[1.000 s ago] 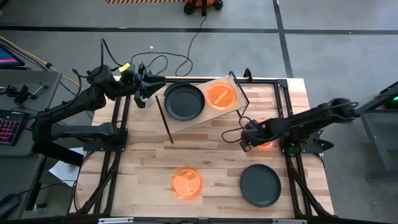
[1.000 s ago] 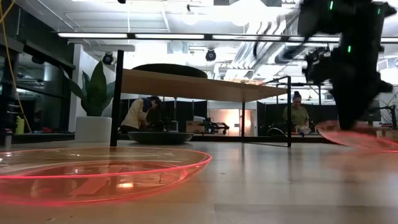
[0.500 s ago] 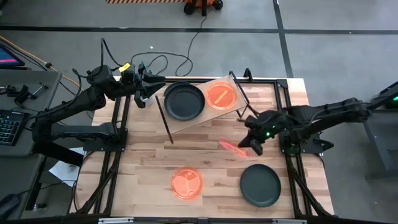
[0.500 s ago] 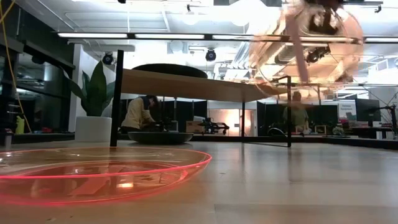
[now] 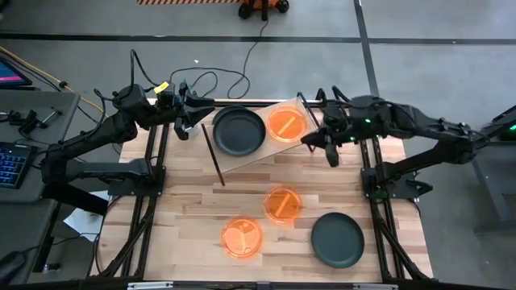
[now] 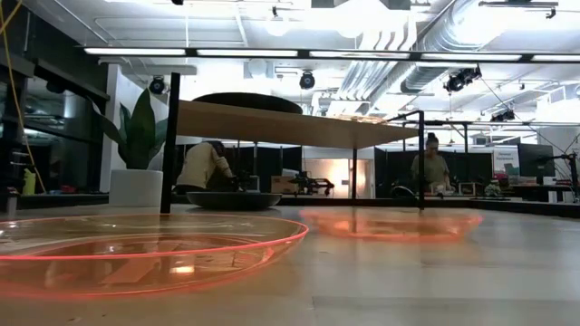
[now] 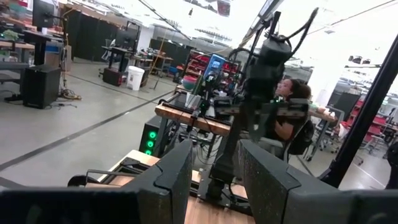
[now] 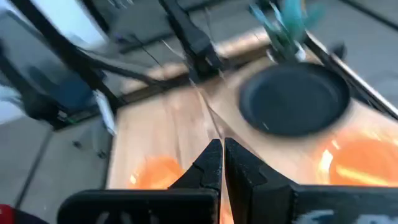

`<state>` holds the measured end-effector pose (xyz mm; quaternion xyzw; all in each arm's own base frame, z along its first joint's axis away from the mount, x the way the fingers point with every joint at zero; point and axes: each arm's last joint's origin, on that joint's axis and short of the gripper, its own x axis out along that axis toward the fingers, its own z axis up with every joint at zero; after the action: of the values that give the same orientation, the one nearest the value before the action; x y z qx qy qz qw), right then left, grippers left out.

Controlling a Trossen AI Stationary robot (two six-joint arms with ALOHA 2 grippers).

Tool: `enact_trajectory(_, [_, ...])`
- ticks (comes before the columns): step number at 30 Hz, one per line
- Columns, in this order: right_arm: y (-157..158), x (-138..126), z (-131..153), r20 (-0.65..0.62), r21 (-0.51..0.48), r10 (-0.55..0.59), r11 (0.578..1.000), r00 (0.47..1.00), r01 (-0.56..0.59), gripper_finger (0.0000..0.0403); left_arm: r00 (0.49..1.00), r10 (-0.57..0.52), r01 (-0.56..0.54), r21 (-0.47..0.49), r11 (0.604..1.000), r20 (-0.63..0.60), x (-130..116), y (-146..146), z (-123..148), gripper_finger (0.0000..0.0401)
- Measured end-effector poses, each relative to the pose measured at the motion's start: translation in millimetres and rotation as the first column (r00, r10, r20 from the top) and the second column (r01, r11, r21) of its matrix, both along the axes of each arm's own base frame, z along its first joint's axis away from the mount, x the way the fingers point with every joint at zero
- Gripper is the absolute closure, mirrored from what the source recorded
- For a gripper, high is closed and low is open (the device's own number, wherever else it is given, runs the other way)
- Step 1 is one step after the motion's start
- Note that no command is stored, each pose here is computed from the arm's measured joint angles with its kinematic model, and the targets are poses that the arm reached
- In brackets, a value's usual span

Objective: Place and stack plates onto a shelf
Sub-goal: Stack the right orange plate on top of the orange plate on the shelf

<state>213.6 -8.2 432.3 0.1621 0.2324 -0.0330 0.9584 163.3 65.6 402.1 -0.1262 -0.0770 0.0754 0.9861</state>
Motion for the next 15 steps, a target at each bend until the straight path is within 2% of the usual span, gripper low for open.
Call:
enact_trajectory(4, [-3, 9, -27, -0.234, 0.062, -0.039, 0.997, 0.972, 0.055, 0.0403, 1.000, -0.001, 0.001, -0.005, 1.000, 0.000, 0, 0, 0, 0.0281])
enact_trajectory(7, [6, 10, -63, -0.415, 0.116, -0.016, 0.991, 0.910, 0.070, 0.0403, 1.000, -0.001, 0.001, -0.005, 1.000, 0.000, 0, 0, 0, 0.0281])
enact_trajectory(10, [19, 1, -106, -0.552, 0.173, 0.025, 0.981, 0.833, 0.085, 0.0401, 1.000, -0.001, 0.001, -0.005, 1.000, 0.000, 0, 0, 0, 0.0281])
enact_trajectory(12, [27, -9, -134, -0.585, 0.240, 0.055, 0.965, 0.809, 0.108, 0.0393, 1.000, -0.001, 0.001, -0.005, 1.000, 0.000, 0, 0, 0, 0.0281])
enact_trajectory(15, [36, -18, -166, -0.514, 0.389, 0.076, 0.909, 0.854, 0.153, 0.0366, 1.000, -0.001, 0.001, -0.005, 1.000, -0.001, 0, 0, 0, 0.0281])
